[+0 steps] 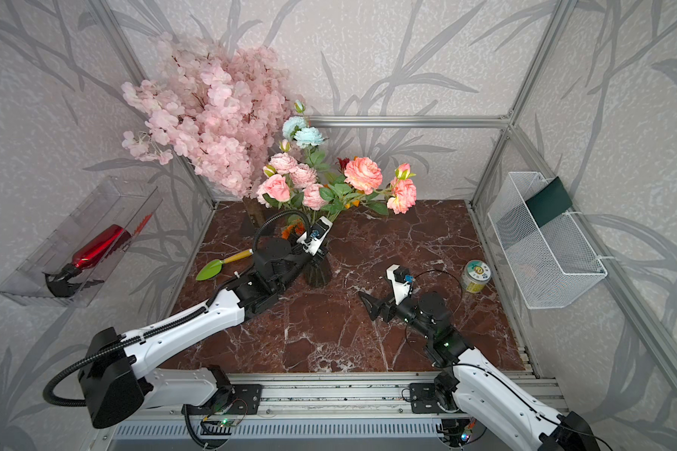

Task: Pick out pink flowers from the vase
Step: Pick up the flower from the vase.

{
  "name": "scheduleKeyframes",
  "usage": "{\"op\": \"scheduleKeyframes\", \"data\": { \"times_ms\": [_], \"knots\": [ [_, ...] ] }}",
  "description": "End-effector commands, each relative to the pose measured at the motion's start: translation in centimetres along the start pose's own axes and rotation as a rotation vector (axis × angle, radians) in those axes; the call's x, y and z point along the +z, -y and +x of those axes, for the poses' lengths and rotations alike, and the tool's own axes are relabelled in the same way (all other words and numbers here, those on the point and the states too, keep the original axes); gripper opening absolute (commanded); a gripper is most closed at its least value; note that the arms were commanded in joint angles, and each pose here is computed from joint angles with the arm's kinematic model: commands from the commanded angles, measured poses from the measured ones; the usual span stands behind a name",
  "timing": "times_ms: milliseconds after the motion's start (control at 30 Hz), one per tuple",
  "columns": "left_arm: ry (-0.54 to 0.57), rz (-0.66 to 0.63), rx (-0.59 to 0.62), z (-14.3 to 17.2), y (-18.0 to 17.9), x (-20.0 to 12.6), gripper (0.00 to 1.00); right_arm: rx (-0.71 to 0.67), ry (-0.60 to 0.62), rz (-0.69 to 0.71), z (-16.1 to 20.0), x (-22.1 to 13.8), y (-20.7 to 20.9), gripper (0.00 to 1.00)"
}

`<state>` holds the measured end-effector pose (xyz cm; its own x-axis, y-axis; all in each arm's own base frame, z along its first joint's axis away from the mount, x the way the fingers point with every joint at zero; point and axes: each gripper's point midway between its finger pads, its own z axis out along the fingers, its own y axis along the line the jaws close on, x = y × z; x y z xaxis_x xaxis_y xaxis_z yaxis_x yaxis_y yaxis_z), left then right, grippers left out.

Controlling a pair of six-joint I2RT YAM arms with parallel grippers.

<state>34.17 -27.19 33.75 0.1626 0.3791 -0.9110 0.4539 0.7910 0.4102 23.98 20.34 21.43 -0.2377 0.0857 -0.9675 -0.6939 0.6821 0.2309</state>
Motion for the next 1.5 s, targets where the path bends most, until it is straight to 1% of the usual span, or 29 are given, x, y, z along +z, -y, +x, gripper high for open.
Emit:
{"op": "scheduleKeyframes", "data": {
  "times_ms": [0,200,400,567,667,833,933,1100,1200,1300,1400,1467],
  "knots": [
    [0.081,-0.005,-0.041,-2.7,-1.5,-1.4,0.0,-0.05,0.09,-0.059,-4.2,0.5,-1.5,0.99],
    [0.136,-0.013,-0.072,-5.1,-3.3,-2.9,0.0,-0.081,0.093,-0.131,-6.8,2.1,-2.9,0.99],
    [0.204,-0.025,-0.141,-7.6,-5.2,-4.5,0.0,-0.101,0.074,-0.194,-9.8,3.9,-4.1,0.99],
    [0.288,-0.009,-0.189,-10.6,-6.4,-6.0,0.0,-0.108,0.089,-0.254,-12.0,4.6,-5.3,0.99],
    [0.338,0.001,-0.219,-12.6,-7.0,-6.9,0.0,-0.102,0.088,-0.255,-13.1,4.9,-5.5,0.99],
    [0.388,0.019,-0.273,-15.3,-8.0,-8.1,0.0,-0.106,0.085,-0.272,-14.4,5.1,-6.0,0.99],
    [0.407,0.024,-0.324,-16.8,-8.9,-9.1,0.0,-0.102,0.087,-0.276,-15.1,4.9,-6.2,0.99],
    [0.386,0.053,-0.398,-18.5,-9.9,-10.8,0.0,-0.082,0.051,-0.257,-15.6,4.8,-6.2,0.99],
    [0.374,0.106,-0.426,-19.1,-9.6,-11.6,0.0,-0.072,0.015,-0.257,-15.9,4.7,-6.4,0.99],
    [0.363,0.165,-0.45,-18.8,-8.5,-11.8,0.0,-0.078,0.018,-0.277,-16.6,4.1,-7.0,0.99],
    [0.337,0.239,-0.455,-17.8,-6.7,-11.2,0.0,-0.088,0.039,-0.292,-17.5,3.3,-7.5,0.99],
    [0.32,0.324,-0.451,-17.1,-4.8,-10.8,0.0,-0.097,0.042,-0.307,-17.9,2.8,-8.0,0.99]
  ]
}}
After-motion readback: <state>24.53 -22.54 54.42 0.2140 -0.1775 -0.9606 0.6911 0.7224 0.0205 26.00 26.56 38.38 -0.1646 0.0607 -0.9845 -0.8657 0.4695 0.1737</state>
